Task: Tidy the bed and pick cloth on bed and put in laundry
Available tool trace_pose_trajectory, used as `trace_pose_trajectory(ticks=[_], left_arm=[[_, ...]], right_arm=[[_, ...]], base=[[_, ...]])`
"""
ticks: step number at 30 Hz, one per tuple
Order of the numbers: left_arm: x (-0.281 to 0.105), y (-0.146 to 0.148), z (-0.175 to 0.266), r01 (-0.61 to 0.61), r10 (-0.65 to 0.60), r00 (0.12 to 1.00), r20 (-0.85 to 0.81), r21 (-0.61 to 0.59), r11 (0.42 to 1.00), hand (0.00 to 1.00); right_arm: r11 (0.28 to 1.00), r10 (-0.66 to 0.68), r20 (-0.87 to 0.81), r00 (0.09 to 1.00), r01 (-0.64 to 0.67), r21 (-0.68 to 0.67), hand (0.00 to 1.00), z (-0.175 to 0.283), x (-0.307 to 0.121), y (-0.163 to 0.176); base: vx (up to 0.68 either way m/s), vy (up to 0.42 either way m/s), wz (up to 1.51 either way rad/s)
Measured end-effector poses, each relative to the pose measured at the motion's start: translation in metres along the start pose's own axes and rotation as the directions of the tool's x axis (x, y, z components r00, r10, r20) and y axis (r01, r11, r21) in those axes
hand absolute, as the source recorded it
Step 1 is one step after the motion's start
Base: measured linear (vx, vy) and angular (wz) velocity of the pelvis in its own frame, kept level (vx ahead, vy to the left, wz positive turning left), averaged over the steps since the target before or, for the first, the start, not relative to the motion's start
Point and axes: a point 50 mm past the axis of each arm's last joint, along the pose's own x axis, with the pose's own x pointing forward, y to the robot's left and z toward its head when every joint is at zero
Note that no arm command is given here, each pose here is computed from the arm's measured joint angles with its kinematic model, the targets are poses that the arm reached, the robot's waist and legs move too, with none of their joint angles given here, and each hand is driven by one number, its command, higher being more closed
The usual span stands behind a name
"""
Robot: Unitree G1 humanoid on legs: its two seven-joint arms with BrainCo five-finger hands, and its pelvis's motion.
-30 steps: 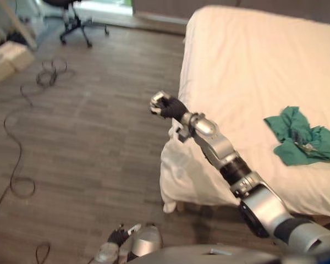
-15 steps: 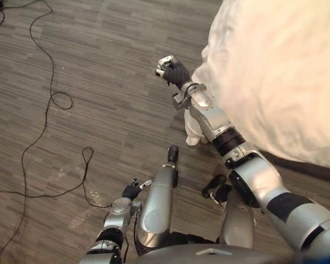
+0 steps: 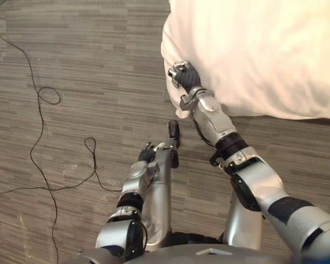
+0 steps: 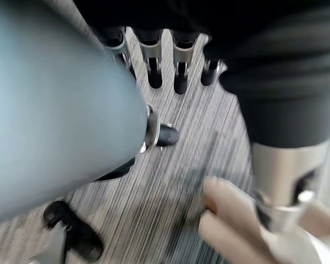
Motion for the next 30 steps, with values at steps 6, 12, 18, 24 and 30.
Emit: trace_pose_trajectory(ticks=[6,12,18,24,30], left_arm=[[0.003,-0.003,0.02,-0.008,0.01,1.0,0.017,-0.064,0.998,0.0],[0.002,0.016,0.028,-0.061,0.06,0.998,-0.011,-0.073,0.995,0.0],[-0.008,0.062,0.013,-0.171,0.168,0.982,-0.09,-0.029,0.985,0.0],[-0.026,0.087,-0.036,-0.159,0.172,0.956,-0.236,0.073,0.985,0.0],[-0.039,0.081,-0.076,-0.024,0.085,0.925,-0.369,0.167,0.986,0.0]], right_arm=[[0.98,0.003,0.037,0.999,-0.01,0.2,1.0,0.008,-0.003,-0.006],[0.891,-0.039,0.003,0.999,0.033,0.452,1.0,-0.028,-0.03,-0.026],[0.605,-0.582,-0.114,0.805,0.523,0.6,1.0,-0.091,-0.145,-0.158],[0.466,-0.777,-0.192,0.6,0.753,0.465,1.0,-0.12,-0.277,-0.21],[0.454,-0.844,-0.077,0.531,0.784,0.422,1.0,-0.101,-0.333,-0.223]], base=[[-0.05,0.044,-0.03],[-0.06,0.138,-0.24],[-0.03,0.175,-0.4],[0.06,0.062,-0.44],[0.16,-0.022,-0.12]])
